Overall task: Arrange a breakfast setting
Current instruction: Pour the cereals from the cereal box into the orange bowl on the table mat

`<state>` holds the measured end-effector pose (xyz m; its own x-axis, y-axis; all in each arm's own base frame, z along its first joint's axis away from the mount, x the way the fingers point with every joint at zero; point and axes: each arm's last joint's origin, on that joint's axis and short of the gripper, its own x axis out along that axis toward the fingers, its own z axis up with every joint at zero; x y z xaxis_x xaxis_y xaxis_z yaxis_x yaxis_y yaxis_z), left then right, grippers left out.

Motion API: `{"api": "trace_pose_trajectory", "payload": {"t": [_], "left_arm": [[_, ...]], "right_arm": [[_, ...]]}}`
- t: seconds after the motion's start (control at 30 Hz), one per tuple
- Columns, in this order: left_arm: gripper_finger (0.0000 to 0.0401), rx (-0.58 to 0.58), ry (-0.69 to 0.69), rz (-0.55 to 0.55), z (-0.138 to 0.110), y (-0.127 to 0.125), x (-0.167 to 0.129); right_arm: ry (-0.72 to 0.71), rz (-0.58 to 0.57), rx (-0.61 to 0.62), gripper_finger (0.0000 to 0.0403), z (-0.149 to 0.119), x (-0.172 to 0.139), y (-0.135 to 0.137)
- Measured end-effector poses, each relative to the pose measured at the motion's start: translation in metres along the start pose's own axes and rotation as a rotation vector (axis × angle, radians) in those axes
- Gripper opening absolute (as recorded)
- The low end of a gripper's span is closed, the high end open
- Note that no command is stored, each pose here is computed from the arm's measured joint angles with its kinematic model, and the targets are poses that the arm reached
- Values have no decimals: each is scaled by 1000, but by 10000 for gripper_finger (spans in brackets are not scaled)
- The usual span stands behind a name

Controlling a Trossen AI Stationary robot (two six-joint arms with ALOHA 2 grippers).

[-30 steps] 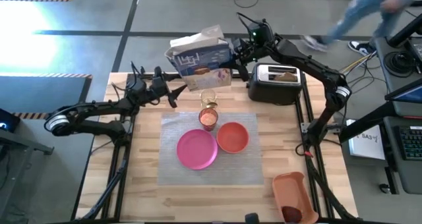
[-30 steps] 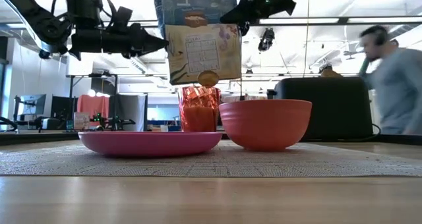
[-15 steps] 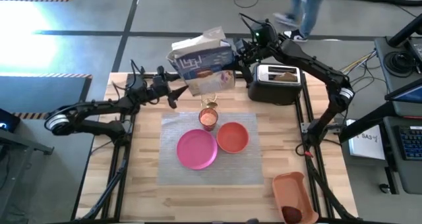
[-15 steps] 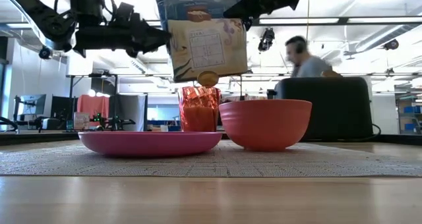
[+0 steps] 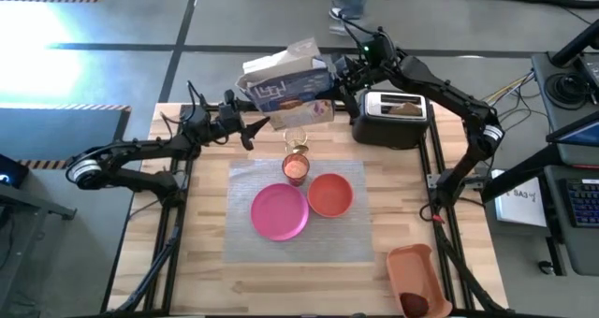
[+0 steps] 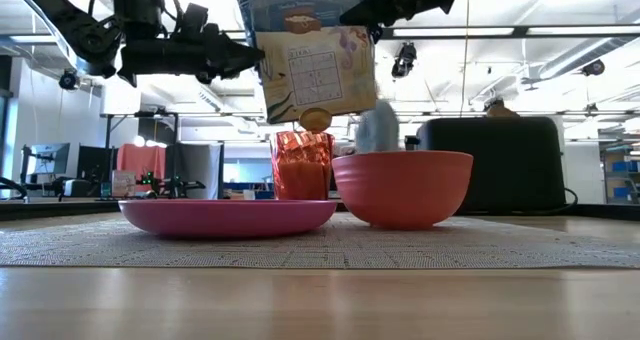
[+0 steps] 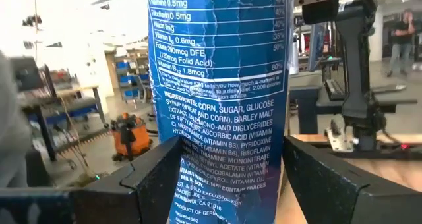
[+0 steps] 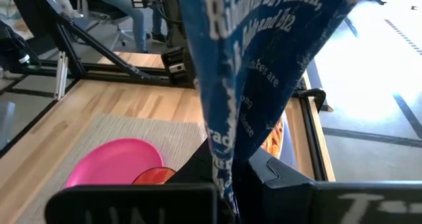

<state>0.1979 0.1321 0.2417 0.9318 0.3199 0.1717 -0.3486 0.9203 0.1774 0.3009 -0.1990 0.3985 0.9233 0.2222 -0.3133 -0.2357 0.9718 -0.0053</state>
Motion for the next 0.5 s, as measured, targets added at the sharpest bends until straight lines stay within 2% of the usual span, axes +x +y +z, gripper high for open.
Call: {"api": "trace_pose_trajectory", "payload": {"t": [0.07,0.2,0.3,0.5], "left_arm": [[243,28,-5,0,1,0,-1],[242,-28,-2,-11,0,-1,-1],[242,-21,15,-8,0,0,0],[242,-94,46,100,-3,2,0]], "right_arm": [[-2,3,-1,9,0,0,0],[-1,7,5,9,0,1,0],[0,8,12,9,-1,1,0],[-6,26,14,9,-1,3,0]]}}
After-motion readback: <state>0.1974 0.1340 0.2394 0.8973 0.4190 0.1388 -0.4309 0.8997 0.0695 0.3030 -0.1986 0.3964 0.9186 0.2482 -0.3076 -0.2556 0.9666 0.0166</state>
